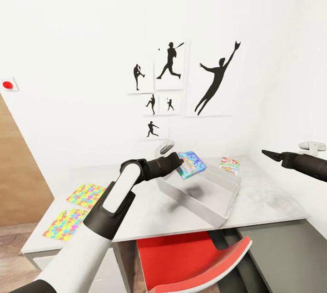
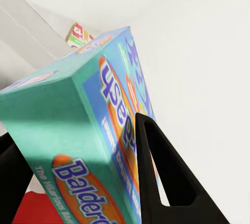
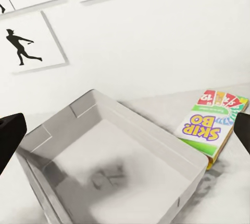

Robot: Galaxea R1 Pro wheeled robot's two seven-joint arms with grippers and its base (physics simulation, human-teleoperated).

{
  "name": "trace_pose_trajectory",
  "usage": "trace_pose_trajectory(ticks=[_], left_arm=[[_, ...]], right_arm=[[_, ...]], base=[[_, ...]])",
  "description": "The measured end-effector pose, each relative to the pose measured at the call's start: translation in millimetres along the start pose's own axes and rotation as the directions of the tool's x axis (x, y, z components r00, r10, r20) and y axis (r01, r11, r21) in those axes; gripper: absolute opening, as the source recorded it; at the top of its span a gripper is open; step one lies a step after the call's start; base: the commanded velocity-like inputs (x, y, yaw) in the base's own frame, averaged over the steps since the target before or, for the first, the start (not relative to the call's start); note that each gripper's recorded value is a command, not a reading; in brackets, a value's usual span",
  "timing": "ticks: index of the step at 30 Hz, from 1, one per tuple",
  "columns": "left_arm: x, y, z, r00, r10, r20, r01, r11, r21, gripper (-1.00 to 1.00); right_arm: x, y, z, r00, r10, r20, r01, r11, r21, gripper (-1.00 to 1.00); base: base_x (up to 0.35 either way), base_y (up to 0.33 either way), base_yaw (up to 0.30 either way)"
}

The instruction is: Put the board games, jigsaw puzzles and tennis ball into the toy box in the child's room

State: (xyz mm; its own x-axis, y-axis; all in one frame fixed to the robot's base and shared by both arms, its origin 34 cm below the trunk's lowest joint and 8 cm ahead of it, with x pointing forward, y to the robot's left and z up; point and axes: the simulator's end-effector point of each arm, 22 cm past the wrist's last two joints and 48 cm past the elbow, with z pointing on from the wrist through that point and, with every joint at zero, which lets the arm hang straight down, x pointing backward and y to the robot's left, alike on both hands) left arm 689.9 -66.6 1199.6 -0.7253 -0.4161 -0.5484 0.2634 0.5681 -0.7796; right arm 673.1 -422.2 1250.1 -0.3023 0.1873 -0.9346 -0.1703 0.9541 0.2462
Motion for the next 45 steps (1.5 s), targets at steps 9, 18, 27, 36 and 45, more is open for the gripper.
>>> trace_pose_trajectory(ticks=[9, 18, 27, 36, 45], left_arm=[[0.2, -1.3, -0.5, 1.0, -0.001, 0.0, 0.001, 1.0, 0.006, -1.0], [-0.3, -3.0, -1.5, 1.0, 0.0, 0.002, 0.0, 1.0, 0.013, -1.0], [0.1, -1.2, -0.9, 1.0, 0.002, 0.007, -0.002, 1.0, 0.007, -1.0], [11.9, 4.3, 8.9, 1.0, -0.005, 0.027, 0.005, 1.0, -0.015, -1.0], [52.5, 30.9, 45.5, 0.992, -0.026, 0.127, 0.036, 0.996, -0.078, -1.0]], right_arm=[[-0.2, 0.2, -0.7, 1.0, 0.0, 0.0, 0.0, 1.0, 0.0, 1.0], [-0.8, 19.1, -2.9, 1.0, 0.002, 0.002, -0.002, 0.996, -0.091, 1.0], [-0.9, 20.0, -2.5, 1.0, 0.001, 0.003, -0.001, 0.995, -0.096, 1.0], [-1.2, 18.9, -3.0, 1.0, 0.001, 0.002, -0.001, 0.996, -0.094, 1.0], [-0.5, 20.2, -2.3, 1.0, 0.005, 0.002, -0.004, 0.995, -0.097, 1.0]], base=[[0.158, 0.039, -0.062], [0.201, 0.052, -0.037], [0.093, -0.005, -0.072], [0.011, -0.059, -0.017], [0.0, -0.002, -0.001]])
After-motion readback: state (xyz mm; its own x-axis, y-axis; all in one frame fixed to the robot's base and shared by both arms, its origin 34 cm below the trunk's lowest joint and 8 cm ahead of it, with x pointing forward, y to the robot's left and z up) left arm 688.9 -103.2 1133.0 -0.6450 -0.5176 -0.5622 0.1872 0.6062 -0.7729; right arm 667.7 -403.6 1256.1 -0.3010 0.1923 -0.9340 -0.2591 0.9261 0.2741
